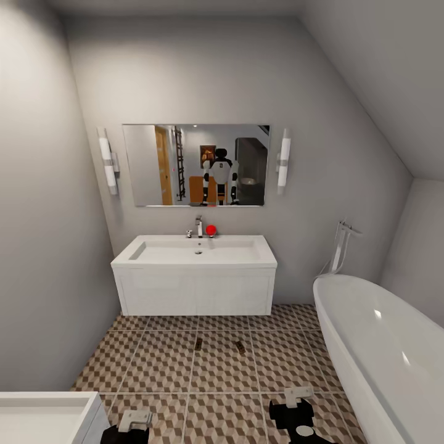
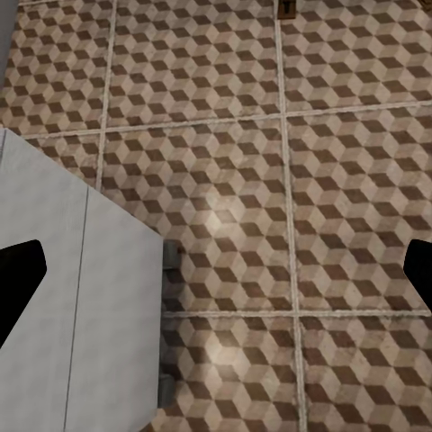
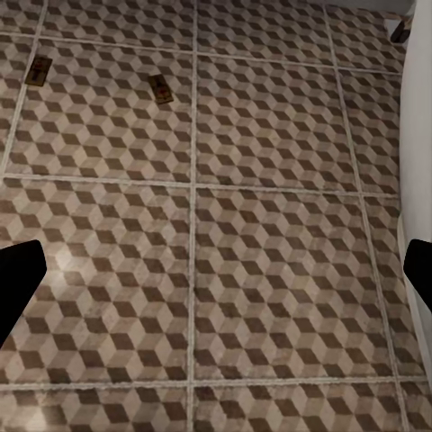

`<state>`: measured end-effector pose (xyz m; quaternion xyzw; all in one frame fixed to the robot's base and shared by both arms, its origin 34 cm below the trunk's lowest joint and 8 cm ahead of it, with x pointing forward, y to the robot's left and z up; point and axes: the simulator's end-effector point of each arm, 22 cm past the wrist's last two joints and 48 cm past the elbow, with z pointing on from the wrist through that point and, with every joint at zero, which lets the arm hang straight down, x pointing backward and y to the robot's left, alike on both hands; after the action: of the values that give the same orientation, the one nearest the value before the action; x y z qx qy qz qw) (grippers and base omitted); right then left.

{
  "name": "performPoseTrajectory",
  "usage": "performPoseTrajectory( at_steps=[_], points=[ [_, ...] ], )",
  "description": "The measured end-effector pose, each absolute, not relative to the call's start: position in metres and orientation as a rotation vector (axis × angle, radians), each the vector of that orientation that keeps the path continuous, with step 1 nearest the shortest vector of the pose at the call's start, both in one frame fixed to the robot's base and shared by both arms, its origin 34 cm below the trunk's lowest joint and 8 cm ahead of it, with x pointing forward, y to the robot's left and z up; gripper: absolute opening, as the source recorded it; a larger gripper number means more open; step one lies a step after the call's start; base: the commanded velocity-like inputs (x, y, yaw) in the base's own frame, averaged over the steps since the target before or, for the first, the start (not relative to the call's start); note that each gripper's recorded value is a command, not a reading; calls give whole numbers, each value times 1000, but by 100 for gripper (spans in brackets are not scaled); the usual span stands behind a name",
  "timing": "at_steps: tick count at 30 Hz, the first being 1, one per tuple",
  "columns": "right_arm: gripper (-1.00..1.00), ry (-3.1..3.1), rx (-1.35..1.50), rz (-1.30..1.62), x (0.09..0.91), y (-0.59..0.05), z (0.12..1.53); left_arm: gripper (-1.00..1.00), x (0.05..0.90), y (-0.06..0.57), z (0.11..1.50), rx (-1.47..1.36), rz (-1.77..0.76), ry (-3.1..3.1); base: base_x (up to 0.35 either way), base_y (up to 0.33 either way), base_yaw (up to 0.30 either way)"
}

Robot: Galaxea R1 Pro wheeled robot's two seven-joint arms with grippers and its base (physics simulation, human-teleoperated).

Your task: Take the four mousetraps from the cabinet in the bathroom and place them on the bathroom floor. Make sure all four end up on the same floor surface, and ensure that at least two of them are either under or directly next to the same bathroom sink.

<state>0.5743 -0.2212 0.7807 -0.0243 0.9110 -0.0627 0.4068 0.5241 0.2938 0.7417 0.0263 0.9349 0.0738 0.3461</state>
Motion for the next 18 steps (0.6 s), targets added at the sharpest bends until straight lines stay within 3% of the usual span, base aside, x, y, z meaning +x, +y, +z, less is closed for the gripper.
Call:
performPoseTrajectory(
  at_steps=[18],
  points=[
    [100,2297,-62,-157,574,-220,781,100,523,292,741,71,189,2428,0,0,0]
  ],
)
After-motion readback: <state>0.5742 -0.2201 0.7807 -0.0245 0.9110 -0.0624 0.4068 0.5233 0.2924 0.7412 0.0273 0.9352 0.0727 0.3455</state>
